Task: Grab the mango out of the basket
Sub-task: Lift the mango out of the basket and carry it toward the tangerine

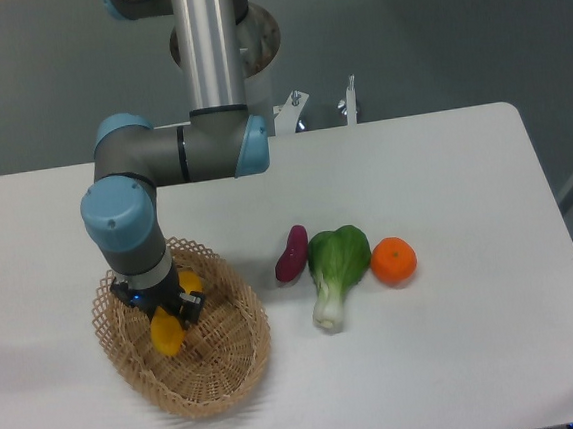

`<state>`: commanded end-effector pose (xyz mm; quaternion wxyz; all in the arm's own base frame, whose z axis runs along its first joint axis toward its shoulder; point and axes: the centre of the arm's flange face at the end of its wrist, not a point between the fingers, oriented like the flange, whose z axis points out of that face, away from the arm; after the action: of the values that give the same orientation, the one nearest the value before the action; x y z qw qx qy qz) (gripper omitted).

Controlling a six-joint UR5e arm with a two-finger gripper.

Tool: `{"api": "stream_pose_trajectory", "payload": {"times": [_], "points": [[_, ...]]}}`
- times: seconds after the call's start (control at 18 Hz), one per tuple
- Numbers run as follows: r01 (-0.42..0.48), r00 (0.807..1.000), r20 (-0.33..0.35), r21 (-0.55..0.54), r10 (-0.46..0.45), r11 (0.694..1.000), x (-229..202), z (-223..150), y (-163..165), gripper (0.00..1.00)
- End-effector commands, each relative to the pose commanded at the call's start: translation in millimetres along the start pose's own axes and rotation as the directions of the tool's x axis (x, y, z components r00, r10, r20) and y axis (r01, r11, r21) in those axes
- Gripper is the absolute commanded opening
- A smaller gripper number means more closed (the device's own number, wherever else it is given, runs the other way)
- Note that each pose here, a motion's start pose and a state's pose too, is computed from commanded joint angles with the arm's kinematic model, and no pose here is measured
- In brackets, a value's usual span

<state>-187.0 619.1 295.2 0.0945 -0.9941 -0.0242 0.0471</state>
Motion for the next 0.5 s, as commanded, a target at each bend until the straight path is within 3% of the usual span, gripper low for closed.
{"api": "stream_pose_trajectory", "payload": {"times": [0.5], "points": [[0.011, 0.990, 0.138, 0.148, -0.031, 0.989, -138, -103, 14, 0.48]]}}
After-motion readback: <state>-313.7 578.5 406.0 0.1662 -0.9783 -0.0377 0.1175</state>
